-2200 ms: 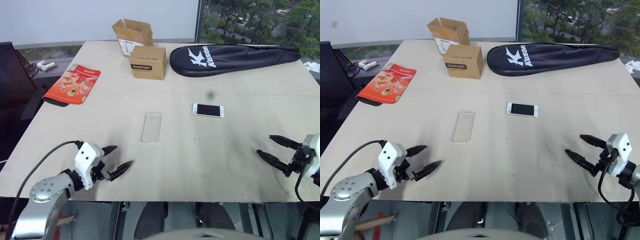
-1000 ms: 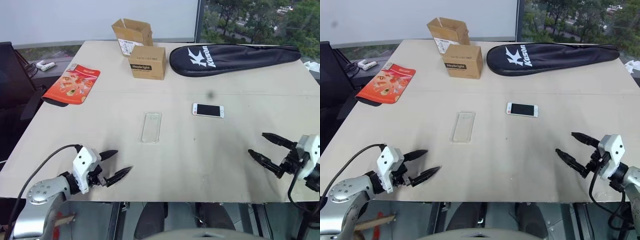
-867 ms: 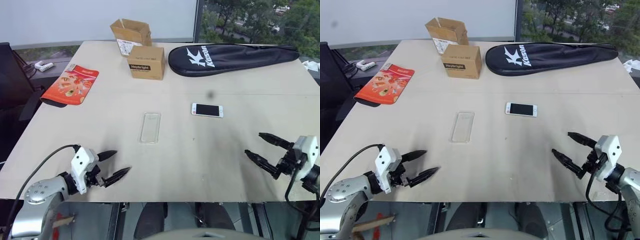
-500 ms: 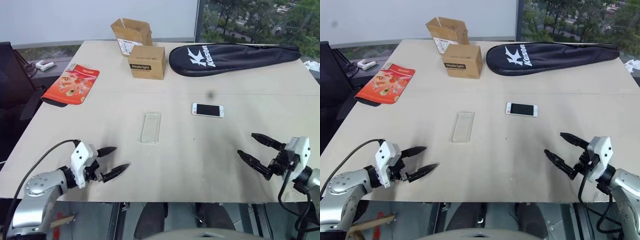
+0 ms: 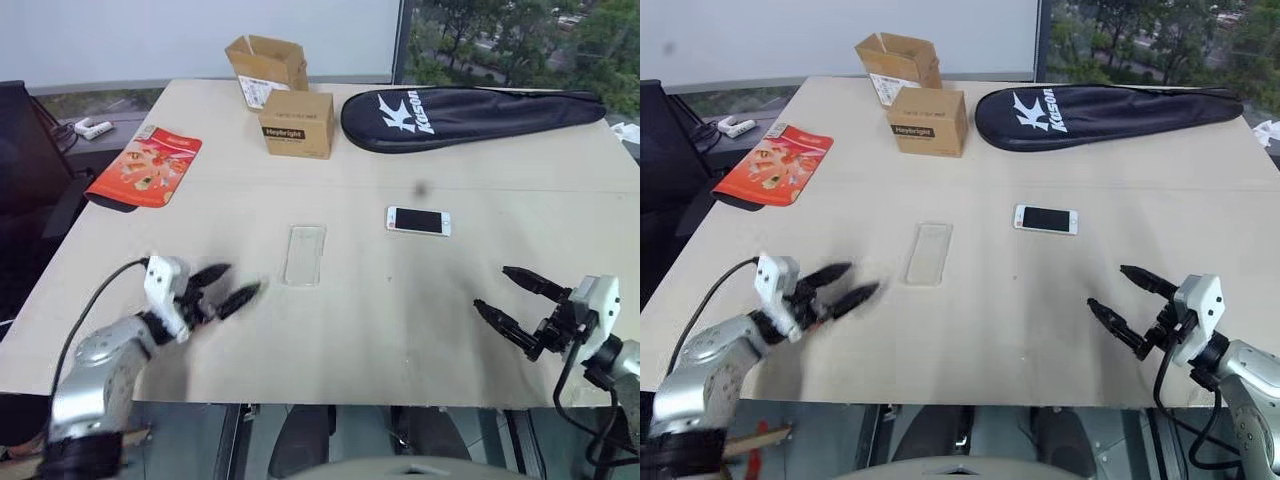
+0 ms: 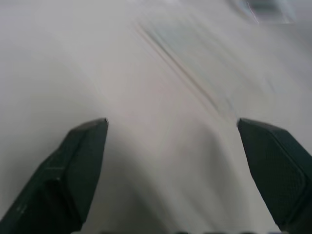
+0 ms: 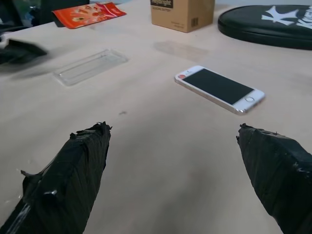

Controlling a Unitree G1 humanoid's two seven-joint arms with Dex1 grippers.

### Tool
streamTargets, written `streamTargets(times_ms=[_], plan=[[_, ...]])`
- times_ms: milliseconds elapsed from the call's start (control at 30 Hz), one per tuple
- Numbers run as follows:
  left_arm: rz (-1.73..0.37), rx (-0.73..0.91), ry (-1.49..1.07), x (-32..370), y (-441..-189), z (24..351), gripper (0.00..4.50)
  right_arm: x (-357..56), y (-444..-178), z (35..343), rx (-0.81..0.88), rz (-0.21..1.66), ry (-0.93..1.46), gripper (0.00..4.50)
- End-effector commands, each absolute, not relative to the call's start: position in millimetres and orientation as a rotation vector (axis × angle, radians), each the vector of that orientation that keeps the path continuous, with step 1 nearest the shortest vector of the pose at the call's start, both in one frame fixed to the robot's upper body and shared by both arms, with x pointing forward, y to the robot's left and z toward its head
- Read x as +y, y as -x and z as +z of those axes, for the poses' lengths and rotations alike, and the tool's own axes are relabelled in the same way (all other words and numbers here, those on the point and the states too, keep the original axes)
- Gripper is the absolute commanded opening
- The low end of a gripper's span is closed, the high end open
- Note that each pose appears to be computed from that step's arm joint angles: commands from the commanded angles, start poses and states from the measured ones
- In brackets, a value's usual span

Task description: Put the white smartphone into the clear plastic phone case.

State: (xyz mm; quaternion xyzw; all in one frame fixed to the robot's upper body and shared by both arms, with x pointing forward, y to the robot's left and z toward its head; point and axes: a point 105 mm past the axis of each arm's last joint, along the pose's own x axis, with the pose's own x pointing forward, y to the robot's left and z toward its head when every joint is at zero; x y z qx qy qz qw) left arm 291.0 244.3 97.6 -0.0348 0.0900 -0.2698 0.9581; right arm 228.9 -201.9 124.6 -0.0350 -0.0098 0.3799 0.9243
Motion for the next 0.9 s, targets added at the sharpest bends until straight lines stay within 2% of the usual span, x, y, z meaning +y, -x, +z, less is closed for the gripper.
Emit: streamTargets(times_ms=[33,333,600,767,833,867,900], plan=[[-0.471,0.202,0.060,233,-308,105,4.41,-190,-228,144,-0.097,0.824,0.098,4.50],[-0.439,0.296,-0.010,194,-328,102,4.41,-153,-215,161,-0.103,1.018,0.138,4.50],[-0.359,0.416,-0.090,190,-330,88,4.41,-141,-214,169,-0.115,1.065,0.149,4.50],[-0.361,0.443,-0.100,182,-331,87,2.18,-140,-213,167,-0.099,1.074,0.159,4.50],[-0.369,0.458,-0.101,179,-330,85,1.03,-140,-213,167,-0.098,1.073,0.165,4.50],[-0.368,0.467,-0.106,179,-329,84,0.73,-141,-213,167,-0.099,1.072,0.166,4.50],[-0.366,0.476,-0.112,180,-328,82,0.19,-141,-214,168,-0.101,1.071,0.167,4.50]])
